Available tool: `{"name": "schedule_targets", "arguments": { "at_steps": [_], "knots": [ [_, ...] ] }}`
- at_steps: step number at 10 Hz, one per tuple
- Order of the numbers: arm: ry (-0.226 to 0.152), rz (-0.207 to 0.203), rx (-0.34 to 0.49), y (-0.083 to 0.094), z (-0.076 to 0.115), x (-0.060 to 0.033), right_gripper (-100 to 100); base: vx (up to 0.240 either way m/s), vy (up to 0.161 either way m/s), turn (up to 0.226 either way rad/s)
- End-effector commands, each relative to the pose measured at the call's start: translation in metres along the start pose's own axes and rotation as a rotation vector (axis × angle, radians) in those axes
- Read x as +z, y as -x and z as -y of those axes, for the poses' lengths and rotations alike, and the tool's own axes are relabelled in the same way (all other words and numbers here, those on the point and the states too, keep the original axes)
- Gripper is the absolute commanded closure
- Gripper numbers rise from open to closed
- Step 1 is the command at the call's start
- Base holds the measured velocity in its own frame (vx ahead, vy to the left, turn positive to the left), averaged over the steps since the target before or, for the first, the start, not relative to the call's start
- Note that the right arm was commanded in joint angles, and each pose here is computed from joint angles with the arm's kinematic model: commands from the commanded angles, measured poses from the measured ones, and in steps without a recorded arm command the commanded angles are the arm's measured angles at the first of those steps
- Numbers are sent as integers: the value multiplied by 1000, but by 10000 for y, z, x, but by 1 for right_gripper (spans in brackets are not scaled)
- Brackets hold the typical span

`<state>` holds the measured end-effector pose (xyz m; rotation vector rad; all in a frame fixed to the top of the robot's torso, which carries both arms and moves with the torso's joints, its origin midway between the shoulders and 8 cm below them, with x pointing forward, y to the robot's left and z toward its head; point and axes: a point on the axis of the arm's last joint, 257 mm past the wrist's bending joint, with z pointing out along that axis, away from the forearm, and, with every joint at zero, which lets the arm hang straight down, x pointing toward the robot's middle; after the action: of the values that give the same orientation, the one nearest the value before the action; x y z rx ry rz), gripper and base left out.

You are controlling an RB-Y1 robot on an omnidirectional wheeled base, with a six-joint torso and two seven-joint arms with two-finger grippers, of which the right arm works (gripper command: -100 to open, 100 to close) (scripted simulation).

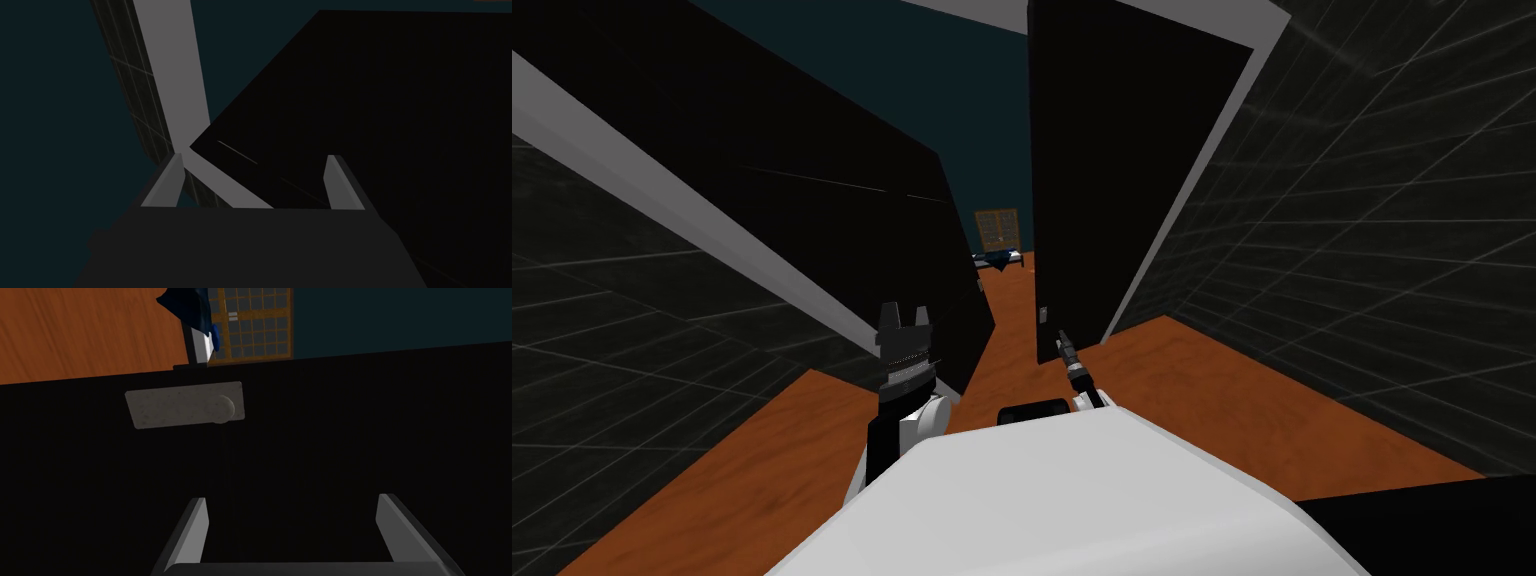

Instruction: Push the door open

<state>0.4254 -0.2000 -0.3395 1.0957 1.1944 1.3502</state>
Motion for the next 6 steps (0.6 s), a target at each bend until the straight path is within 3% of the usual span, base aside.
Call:
{"name": "schedule_targets", "arguments": {
  "at_steps": [1, 6],
  "knots": [
    [-25, -11, -3, -46, 122, -27, -100, 84, -75, 54],
    [-82, -37, -11, -159, 393, -102, -100, 81, -64, 40]
  ]
}}
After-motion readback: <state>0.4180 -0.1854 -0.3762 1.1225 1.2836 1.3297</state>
